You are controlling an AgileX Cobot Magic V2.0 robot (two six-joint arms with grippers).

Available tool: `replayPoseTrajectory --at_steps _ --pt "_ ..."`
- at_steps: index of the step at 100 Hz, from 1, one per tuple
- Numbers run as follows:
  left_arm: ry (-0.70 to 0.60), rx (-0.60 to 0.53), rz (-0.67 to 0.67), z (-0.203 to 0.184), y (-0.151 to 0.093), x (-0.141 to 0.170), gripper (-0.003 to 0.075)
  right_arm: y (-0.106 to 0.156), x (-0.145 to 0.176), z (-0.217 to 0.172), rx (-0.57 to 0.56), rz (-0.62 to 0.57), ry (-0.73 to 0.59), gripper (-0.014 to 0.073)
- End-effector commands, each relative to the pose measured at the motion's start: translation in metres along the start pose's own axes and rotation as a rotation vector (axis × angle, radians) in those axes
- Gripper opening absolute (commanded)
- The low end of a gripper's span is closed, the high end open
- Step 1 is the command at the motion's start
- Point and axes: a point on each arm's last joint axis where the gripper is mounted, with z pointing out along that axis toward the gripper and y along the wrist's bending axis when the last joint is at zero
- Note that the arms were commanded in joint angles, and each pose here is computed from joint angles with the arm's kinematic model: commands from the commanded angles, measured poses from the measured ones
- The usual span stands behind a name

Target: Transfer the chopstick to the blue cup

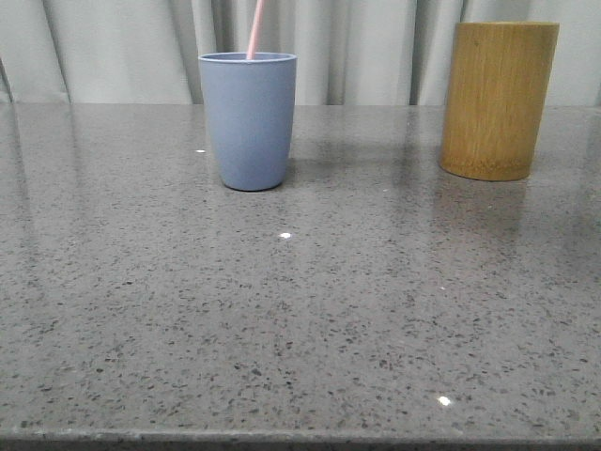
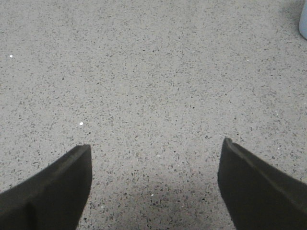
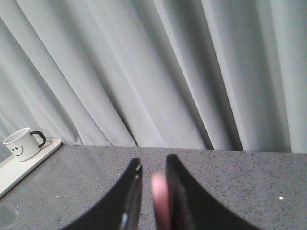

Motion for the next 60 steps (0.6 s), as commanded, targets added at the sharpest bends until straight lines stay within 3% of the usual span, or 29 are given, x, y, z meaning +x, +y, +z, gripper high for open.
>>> replayPoseTrajectory --at_steps 1,12,25,40,60 --pt "-0.082 0.004 -0.008 -0.005 0.000 -0.011 0.0536 0.017 -0.037 -0.012 -0.063 -0.011 -0.152 0.0360" --pt "-0.082 0.004 -0.008 -0.005 0.000 -0.011 0.0536 0.017 -0.038 -0.013 -0.065 -0.010 -0.155 0.0455" --pt "-0.082 0.004 -0.008 -0.005 0.000 -0.011 0.0536 0.022 -0.048 -0.022 -0.073 -0.018 -0.163 0.0456" --pt "-0.082 0.004 -0.008 -0.005 0.000 -0.011 0.0536 0.031 -0.072 -0.047 -0.071 -0.107 -0.159 0.0456" --pt "-0.082 0.004 -0.008 -0.005 0.000 -0.011 0.0536 0.019 -0.110 -0.094 0.029 -0.250 -0.079 0.0456"
